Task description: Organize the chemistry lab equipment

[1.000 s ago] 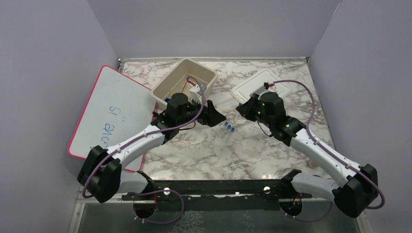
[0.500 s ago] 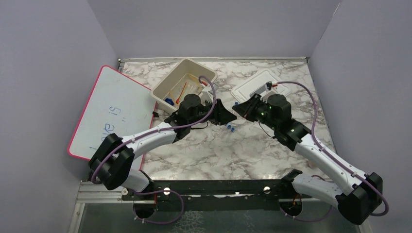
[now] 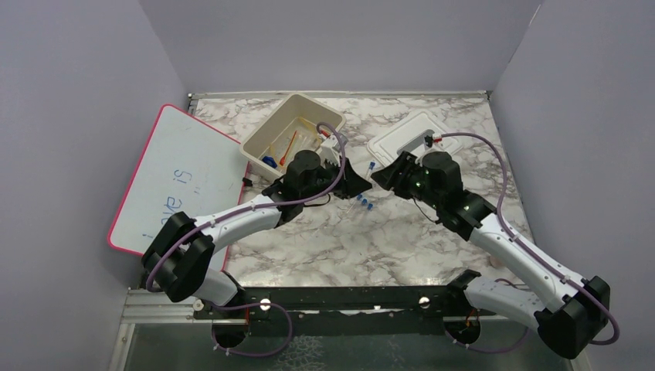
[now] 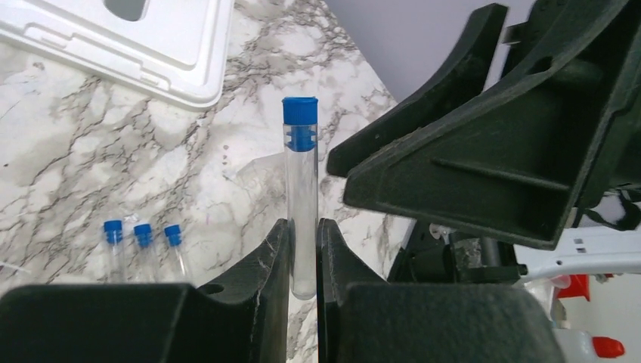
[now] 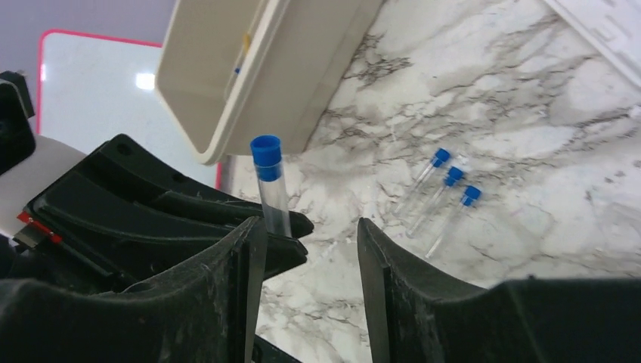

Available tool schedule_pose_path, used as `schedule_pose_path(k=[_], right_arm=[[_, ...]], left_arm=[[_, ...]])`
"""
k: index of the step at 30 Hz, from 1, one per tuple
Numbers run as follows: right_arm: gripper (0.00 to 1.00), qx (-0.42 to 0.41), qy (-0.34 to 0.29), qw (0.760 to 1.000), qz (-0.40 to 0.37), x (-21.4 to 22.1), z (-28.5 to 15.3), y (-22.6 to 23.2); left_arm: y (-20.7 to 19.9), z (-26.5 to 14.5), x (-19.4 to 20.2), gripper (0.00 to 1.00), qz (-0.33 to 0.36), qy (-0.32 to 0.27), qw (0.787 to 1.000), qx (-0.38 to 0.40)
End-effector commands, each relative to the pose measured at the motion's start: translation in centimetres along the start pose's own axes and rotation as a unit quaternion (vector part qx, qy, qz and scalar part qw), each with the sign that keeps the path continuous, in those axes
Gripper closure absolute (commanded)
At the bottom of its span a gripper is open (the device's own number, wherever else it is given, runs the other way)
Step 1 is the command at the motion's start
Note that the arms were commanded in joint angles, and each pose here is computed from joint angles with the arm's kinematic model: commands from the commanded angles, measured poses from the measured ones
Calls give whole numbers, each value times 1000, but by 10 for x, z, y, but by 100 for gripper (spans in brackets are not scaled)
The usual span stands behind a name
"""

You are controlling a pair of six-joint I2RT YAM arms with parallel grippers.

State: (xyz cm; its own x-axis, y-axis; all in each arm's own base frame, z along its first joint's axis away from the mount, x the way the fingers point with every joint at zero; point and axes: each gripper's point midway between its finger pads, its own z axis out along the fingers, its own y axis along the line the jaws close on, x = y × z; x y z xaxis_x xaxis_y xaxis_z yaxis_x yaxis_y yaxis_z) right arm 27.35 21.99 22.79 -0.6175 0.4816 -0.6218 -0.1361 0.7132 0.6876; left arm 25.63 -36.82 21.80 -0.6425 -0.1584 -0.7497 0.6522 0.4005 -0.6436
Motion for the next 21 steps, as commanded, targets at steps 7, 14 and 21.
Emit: schedule_pose_path(k=[7, 14, 21], right_arm=[[37, 300, -32, 953, -17, -13, -39, -115], [26, 371, 38, 927, 31, 9, -53, -182], [23, 356, 131, 922, 79, 68, -40, -200]], left_arm=[[49, -13, -6, 85, 67, 7, 989, -135], [48, -16, 1, 85, 69, 21, 989, -126], [40, -14, 7, 84, 68, 31, 992, -99]])
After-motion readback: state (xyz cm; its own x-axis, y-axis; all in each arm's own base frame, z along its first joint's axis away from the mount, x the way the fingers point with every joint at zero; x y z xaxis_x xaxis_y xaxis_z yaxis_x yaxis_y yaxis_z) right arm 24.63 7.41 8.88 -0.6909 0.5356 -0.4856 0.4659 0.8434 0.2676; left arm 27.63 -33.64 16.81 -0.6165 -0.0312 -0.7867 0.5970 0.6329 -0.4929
